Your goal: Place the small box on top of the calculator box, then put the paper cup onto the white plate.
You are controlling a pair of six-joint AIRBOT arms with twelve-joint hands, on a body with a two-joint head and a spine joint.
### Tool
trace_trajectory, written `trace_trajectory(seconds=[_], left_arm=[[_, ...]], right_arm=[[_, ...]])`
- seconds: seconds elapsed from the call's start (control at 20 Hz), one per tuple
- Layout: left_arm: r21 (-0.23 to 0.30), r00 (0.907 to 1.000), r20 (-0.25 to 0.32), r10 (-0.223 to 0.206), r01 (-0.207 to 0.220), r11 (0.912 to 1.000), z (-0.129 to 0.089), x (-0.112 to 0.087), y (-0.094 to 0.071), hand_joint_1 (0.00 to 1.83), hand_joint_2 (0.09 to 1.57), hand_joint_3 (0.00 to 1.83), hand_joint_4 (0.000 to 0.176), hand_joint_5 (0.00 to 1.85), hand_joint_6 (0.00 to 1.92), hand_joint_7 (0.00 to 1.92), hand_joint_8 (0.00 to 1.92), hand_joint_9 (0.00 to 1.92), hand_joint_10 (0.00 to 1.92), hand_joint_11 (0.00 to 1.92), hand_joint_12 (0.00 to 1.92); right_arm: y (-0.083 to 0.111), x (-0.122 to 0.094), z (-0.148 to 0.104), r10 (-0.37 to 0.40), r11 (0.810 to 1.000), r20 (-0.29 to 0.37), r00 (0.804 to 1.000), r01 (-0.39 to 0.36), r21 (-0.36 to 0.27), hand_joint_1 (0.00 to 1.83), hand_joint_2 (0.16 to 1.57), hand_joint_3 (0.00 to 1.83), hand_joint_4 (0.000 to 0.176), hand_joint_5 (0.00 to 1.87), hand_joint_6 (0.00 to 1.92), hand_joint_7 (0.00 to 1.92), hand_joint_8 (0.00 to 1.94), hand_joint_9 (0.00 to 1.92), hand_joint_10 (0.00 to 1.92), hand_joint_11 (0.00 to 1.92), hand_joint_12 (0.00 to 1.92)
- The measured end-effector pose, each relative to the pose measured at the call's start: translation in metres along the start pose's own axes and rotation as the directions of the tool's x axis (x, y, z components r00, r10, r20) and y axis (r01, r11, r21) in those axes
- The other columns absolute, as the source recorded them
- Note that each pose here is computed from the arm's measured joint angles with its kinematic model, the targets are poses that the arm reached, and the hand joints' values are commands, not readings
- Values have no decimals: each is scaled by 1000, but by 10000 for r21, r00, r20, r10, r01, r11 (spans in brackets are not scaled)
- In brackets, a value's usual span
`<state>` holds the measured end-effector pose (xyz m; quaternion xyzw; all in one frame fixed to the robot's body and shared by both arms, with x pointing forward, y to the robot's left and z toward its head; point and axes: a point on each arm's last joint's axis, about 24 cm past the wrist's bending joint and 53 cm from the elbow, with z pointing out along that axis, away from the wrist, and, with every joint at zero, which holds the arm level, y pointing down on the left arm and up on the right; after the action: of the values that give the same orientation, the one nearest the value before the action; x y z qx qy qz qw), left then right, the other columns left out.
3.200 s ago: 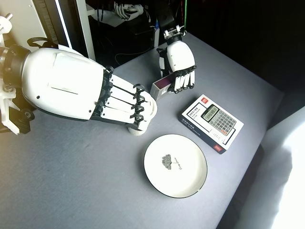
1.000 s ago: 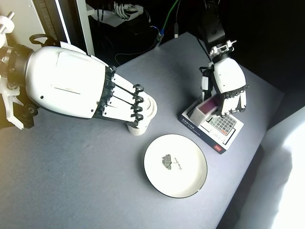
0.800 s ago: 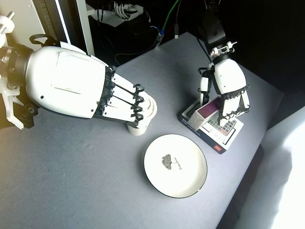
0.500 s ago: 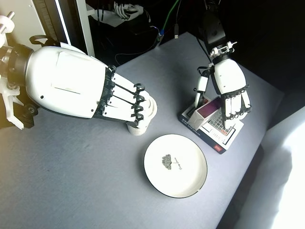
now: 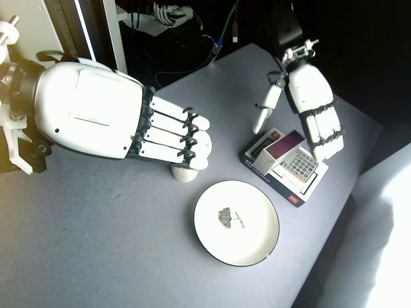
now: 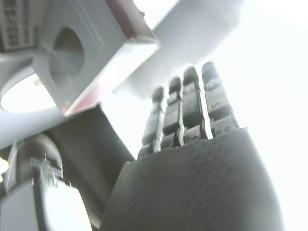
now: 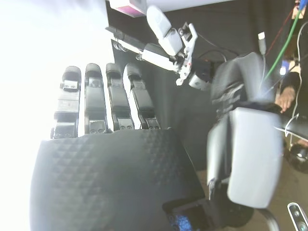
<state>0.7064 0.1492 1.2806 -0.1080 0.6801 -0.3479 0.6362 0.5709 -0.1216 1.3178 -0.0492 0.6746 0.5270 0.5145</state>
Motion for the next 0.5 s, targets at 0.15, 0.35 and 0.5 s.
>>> trace_trajectory(seconds=[0.15,0.35,0.5], left_arm=[[346,9998,-122,154,-150,9993,-17,1,-4,84,933,7,0,13,3,17,4,15,4,0,0],[678,9921,-1249,140,-56,9977,-47,38,-5,82,939,6,0,3,0,2,0,2,0,0,0],[910,9795,-1971,409,-233,9956,-72,60,-2,144,924,0,0,41,12,41,12,28,8,0,0]], right_arm=[[4,3,5,55,9998,-91,9999,-57,-178,959,776,0,0,0,0,0,0,0,0,0,0],[7,2,5,62,9993,-100,9999,-66,-381,1089,752,0,0,0,0,0,0,0,0,0,0],[0,9,18,226,9988,-362,9991,-242,-427,1074,755,0,0,0,0,0,0,0,0,0,0]])
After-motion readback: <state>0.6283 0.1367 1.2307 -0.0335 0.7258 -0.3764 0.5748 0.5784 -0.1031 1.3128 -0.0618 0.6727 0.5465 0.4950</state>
